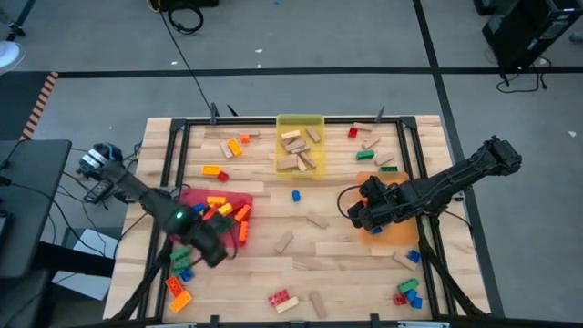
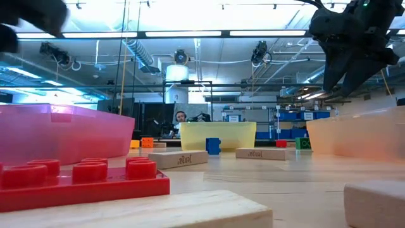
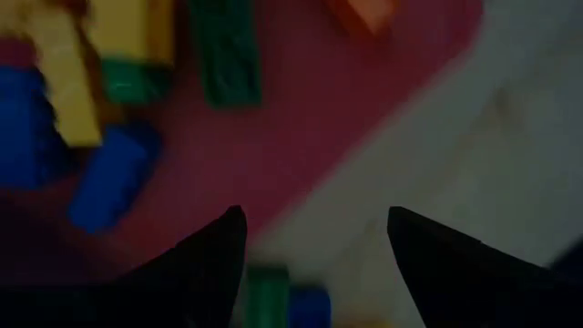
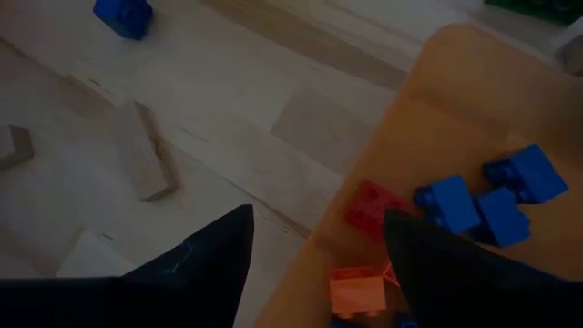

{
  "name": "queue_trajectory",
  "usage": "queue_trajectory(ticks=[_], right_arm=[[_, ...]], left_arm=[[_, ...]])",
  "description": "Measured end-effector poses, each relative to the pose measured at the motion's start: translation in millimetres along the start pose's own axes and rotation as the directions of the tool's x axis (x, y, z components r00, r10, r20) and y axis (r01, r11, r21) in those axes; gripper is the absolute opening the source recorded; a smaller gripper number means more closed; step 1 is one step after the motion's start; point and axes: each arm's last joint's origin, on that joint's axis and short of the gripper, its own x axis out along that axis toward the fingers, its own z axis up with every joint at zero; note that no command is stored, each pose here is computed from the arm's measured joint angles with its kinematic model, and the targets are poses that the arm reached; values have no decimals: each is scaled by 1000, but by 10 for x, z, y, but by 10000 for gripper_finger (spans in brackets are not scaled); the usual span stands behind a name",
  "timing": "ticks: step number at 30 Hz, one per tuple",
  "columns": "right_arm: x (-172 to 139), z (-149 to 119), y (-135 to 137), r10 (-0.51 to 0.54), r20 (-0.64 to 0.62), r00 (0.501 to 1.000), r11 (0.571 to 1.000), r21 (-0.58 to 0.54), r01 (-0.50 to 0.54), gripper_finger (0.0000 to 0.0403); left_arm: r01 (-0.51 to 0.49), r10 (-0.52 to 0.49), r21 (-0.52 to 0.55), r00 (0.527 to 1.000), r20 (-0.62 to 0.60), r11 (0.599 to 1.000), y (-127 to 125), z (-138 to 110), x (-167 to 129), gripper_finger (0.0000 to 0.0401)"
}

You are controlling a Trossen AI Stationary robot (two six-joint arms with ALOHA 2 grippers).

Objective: Sort blocks by size
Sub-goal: Put the 3 stud yellow game piece into the pink bin

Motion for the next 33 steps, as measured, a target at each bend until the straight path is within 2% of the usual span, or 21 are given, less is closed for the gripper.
queue_trajectory(ticks=[3,9,13,18,23,27,33], right_arm=[[0,1,3,3,1,1000,1000,-21,-3,258],[0,1,4,4,1,1000,1000,-27,-4,263],[1,3,7,6,4,1000,1000,-26,-6,263],[1,5,14,13,7,1000,999,-44,-12,259],[0,7,24,23,9,1000,999,-43,-23,259],[0,8,27,26,9,1000,998,-49,-25,262],[0,10,26,26,10,1000,999,-48,-25,262]], left_arm=[[30,-29,18,998,-50,999,-54,-178,-4,273],[49,-74,-169,987,-143,984,-118,-420,-17,273],[71,-108,-226,982,-157,972,-178,-536,-5,273],[82,-112,-149,973,-202,985,-355,-715,178,273],[90,-89,-8,956,-280,996,-546,-897,471,273],[65,-54,21,942,-332,998,-642,-1002,698,273],[-24,38,42,927,-374,999,-663,-1076,947,273]])
